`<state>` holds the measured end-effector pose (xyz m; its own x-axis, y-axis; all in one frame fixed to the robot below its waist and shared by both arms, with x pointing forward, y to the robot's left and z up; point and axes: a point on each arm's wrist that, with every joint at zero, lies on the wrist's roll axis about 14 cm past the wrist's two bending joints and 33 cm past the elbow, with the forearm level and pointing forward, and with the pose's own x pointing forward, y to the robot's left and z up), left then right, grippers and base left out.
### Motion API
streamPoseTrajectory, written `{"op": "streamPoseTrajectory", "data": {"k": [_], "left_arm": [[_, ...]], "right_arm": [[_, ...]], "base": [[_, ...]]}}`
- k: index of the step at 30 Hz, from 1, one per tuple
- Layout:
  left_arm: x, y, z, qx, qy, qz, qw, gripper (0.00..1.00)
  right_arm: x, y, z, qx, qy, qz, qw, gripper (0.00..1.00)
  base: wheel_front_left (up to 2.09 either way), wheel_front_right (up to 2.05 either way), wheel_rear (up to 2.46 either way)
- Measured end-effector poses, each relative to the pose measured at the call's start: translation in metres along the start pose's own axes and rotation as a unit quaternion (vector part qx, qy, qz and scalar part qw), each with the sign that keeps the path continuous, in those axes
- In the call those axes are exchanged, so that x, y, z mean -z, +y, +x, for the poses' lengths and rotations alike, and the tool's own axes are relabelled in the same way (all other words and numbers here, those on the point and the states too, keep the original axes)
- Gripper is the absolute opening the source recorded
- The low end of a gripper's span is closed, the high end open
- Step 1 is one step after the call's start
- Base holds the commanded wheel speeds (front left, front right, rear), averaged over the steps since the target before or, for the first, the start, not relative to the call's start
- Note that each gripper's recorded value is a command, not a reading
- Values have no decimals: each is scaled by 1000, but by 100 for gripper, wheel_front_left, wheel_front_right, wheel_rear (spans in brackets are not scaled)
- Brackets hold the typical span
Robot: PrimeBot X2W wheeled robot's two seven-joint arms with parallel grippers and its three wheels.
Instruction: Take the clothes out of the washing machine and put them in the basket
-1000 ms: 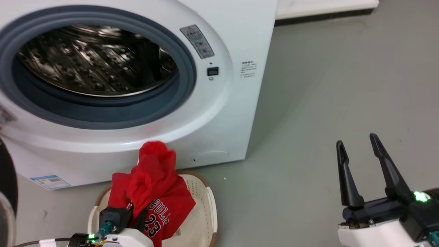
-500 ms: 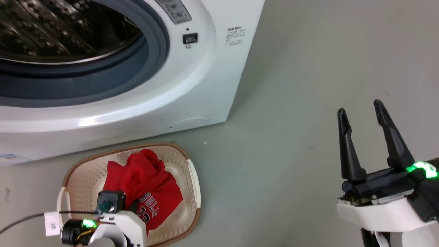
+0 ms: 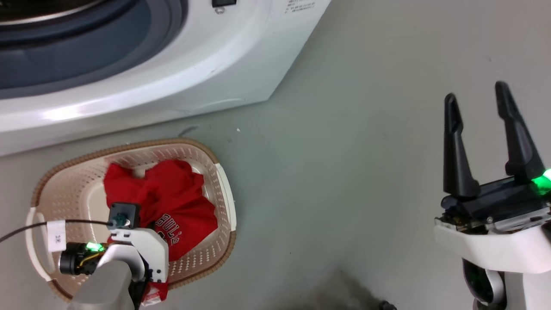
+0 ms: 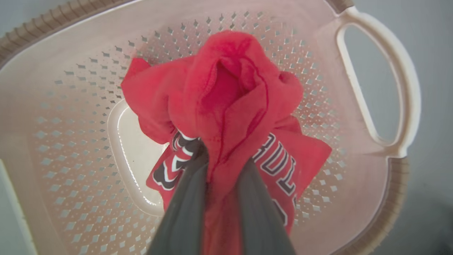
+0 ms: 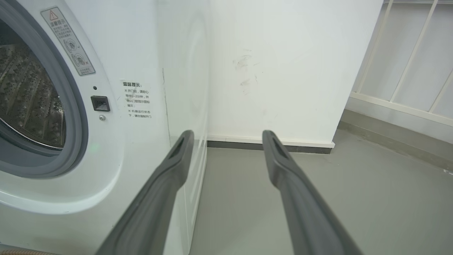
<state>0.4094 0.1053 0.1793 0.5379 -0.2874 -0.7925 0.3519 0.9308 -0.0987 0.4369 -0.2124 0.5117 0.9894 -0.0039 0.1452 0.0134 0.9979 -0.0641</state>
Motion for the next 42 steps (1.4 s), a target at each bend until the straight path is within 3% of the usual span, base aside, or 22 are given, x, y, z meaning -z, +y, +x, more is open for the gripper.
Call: {"op": "streamPoseTrajectory", "data": {"k": [9, 25, 26, 27, 42], "left_arm": [[43, 14, 32, -12, 87, -23, 996, 0], [67, 22, 69, -20, 133, -9, 991, 0], [65, 21, 68, -20, 131, -10, 991, 44], [63, 20, 68, -20, 128, -10, 992, 100], [22, 8, 19, -23, 47, -1, 999, 100]], "right_arm": [[28, -5, 16, 4, 21, -3, 1000, 100], [66, -6, 32, 3, 47, -3, 999, 100], [66, -6, 31, 3, 47, -3, 999, 100], [65, -6, 31, 2, 46, -2, 999, 100], [29, -2, 8, 1, 31, -5, 1000, 100]], "base": [[0, 0, 0], [0, 0, 0], [0, 0, 0], [0, 0, 0], [0, 0, 0]]}}
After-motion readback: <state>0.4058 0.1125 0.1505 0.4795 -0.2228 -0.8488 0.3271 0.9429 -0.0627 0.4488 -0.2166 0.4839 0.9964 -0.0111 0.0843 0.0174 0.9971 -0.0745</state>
